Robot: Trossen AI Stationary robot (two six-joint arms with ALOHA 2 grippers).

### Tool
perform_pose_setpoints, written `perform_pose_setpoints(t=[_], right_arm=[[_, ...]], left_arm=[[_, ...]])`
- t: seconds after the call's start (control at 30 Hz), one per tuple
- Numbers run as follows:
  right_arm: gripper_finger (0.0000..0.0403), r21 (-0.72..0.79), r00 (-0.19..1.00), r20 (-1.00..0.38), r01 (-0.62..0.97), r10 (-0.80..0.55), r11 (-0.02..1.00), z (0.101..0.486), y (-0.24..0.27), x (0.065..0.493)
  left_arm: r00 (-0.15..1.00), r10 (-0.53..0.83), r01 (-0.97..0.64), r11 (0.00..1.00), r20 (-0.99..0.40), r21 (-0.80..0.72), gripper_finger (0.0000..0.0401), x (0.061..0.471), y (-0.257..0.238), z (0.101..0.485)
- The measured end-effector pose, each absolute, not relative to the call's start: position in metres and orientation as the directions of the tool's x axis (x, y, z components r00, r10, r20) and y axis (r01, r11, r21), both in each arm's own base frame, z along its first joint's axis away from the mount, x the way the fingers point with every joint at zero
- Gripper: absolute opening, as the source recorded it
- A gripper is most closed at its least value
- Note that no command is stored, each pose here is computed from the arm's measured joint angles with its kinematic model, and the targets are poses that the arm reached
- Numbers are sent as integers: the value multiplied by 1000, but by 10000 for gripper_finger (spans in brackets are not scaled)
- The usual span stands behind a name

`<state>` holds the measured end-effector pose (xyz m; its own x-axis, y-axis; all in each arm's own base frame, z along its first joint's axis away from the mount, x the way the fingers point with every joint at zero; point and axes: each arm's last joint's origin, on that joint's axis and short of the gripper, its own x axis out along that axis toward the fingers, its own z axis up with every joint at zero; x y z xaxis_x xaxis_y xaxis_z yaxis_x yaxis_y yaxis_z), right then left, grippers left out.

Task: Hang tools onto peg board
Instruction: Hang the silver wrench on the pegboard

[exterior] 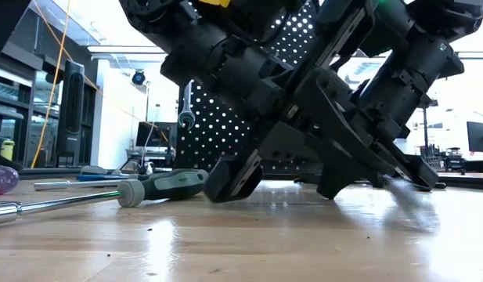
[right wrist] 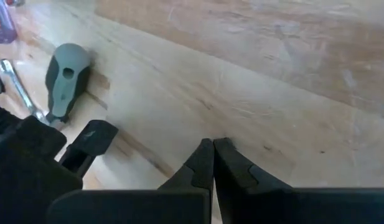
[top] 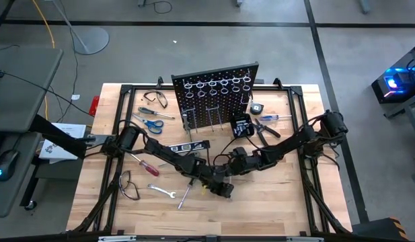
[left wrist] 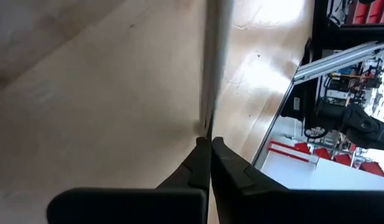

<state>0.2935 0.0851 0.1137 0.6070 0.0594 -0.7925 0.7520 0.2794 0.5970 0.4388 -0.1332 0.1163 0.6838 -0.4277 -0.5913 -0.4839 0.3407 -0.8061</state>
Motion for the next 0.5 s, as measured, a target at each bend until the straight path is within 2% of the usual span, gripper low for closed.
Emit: perform_pose_setpoints(t=[0.4, 0.5], right_arm=[[8, 575, 590, -806, 762, 48, 296, 113, 87, 291], [9, 555, 581, -812, 745, 49, 371, 116, 88, 289]], left_arm=[[641, -462, -484, 377, -613, -790, 1, 436, -135, 115], [607, -468, -488, 418, -642, -766, 1, 432, -134, 119]])
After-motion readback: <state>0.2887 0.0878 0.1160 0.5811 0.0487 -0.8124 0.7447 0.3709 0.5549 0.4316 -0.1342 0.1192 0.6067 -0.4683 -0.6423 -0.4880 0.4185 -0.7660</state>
